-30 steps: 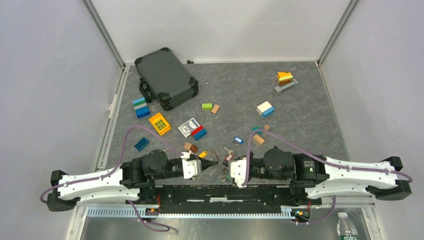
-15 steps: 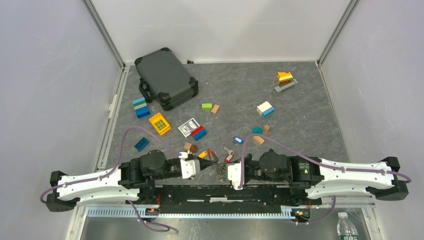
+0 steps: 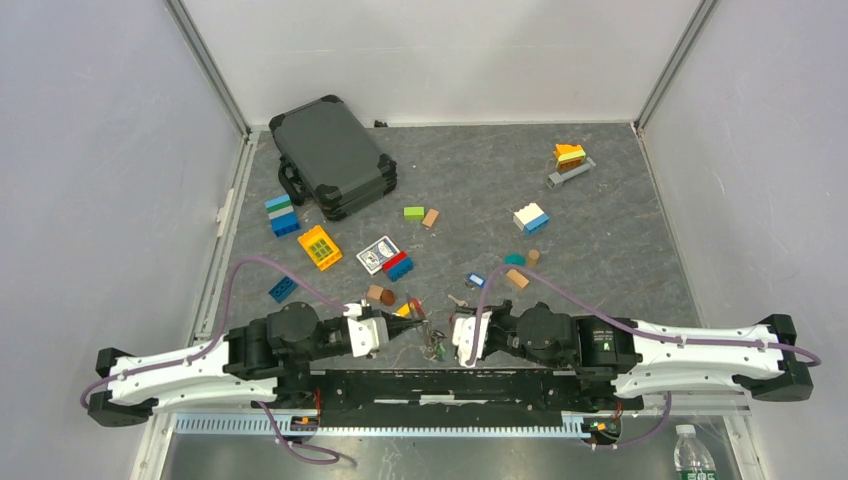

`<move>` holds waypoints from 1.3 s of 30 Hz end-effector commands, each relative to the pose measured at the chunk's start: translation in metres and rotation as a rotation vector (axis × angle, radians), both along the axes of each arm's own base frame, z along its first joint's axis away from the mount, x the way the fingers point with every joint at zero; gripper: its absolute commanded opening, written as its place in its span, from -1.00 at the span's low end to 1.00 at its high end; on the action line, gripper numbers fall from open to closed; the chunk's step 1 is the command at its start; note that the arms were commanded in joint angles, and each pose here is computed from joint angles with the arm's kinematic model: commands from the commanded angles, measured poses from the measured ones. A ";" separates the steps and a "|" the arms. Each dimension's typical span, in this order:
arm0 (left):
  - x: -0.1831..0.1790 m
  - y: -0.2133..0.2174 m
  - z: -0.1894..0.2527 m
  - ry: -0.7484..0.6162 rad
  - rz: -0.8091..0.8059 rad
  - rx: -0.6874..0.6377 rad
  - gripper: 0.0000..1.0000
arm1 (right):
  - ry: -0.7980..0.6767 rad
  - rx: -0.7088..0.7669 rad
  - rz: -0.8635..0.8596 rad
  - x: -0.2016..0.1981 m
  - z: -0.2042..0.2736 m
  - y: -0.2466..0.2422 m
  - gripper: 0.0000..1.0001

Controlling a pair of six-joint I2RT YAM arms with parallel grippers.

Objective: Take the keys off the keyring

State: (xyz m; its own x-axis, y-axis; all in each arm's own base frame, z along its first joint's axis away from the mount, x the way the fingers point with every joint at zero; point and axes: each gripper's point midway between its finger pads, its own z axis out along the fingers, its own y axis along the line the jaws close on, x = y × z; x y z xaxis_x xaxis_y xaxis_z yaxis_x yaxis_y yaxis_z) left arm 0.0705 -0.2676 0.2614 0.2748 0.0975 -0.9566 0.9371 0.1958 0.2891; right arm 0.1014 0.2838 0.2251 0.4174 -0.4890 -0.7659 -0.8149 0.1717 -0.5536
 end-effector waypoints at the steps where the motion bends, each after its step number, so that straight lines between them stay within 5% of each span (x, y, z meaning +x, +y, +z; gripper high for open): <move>1: 0.012 0.020 0.012 0.022 0.100 -0.022 -0.95 | -0.040 0.095 -0.209 0.030 0.017 -0.010 -1.00; 5: 0.027 0.042 0.008 0.061 0.226 -0.027 -0.95 | 0.009 0.083 -0.247 0.045 0.001 -0.002 -1.00; 11: 0.049 0.070 0.002 0.111 0.409 -0.050 -0.95 | 0.281 0.192 -0.079 0.048 -0.027 0.034 -0.95; 15: 0.054 0.075 0.000 0.138 0.457 -0.066 -0.95 | 0.367 0.238 -0.229 0.077 -0.035 0.024 0.11; 18: 0.057 0.074 0.000 0.141 0.471 -0.071 -0.95 | 0.325 0.255 -0.418 0.101 -0.032 -0.003 0.45; 27: 0.072 0.031 -0.001 0.112 0.447 -0.038 -0.95 | 0.348 0.309 -0.512 0.101 -0.038 -0.033 0.46; 37: 0.162 -0.003 -0.004 0.289 0.370 -0.055 -0.95 | 0.432 0.340 -0.667 0.097 -0.058 -0.062 0.48; 39: 0.180 -0.007 -0.012 0.328 0.424 -0.042 -0.50 | 0.449 0.346 -0.693 0.097 -0.060 -0.065 0.50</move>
